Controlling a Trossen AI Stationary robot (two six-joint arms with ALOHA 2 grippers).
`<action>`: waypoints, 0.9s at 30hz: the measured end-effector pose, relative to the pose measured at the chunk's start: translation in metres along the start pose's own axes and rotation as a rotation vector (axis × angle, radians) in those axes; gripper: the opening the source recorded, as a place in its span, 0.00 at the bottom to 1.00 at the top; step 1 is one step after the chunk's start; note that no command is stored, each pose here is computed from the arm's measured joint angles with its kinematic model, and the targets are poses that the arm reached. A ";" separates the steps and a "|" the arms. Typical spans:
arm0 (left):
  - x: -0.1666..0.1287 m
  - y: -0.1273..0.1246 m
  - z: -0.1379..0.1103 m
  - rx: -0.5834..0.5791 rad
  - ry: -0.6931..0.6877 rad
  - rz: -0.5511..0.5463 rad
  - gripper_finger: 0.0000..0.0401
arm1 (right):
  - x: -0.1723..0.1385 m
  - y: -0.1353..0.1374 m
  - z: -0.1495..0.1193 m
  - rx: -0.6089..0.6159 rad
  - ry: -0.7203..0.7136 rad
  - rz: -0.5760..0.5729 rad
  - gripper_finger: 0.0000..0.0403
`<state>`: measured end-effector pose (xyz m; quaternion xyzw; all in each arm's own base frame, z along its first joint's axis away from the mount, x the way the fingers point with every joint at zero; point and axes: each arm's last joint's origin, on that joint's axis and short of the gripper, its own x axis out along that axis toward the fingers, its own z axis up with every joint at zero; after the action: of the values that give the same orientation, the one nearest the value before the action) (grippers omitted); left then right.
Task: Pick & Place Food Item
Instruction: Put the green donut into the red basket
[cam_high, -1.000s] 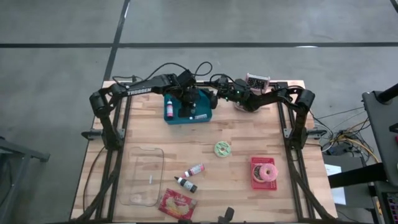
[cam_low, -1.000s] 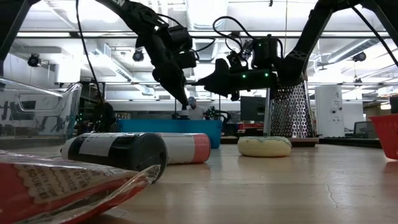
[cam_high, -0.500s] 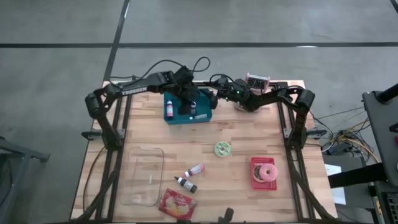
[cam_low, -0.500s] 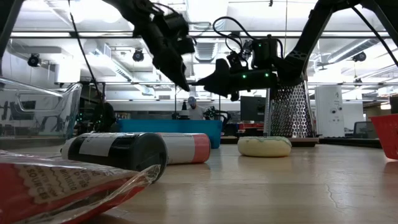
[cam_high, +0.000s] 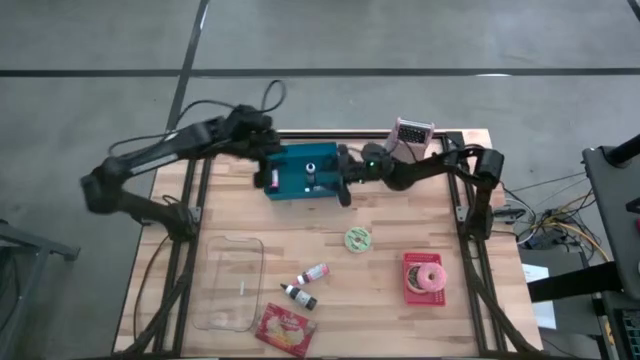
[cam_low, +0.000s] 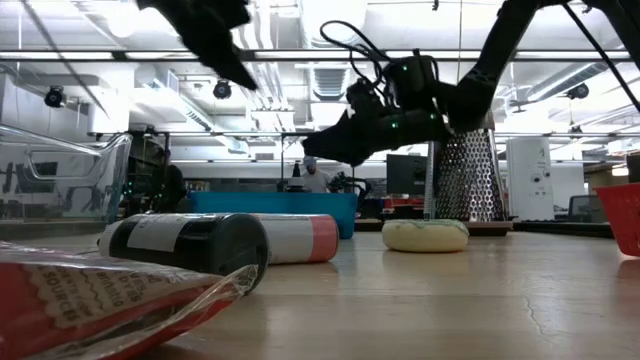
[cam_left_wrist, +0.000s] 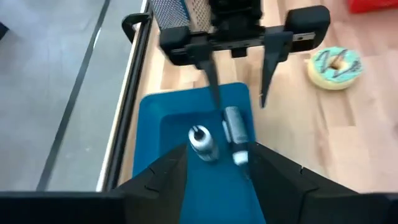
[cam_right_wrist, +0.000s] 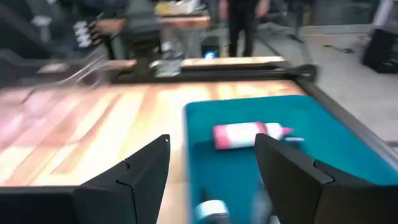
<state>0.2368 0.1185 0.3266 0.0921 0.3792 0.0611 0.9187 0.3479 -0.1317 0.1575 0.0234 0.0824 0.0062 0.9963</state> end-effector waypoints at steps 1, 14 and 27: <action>-0.007 -0.006 -0.007 -0.013 -0.016 0.000 0.43 | 0.002 0.007 0.000 -0.013 0.011 0.019 0.57; -0.027 -0.082 -0.083 -0.137 -0.257 -0.080 0.43 | -0.002 0.084 0.016 -0.101 0.232 0.120 0.57; -0.005 -0.116 -0.109 -0.123 -0.451 -0.140 0.43 | -0.036 0.161 0.033 -0.202 0.332 0.128 0.57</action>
<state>0.1611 0.0179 0.2297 0.0208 0.1656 -0.0016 0.9860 0.3168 0.0271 0.2033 -0.0728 0.2427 0.0817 0.9639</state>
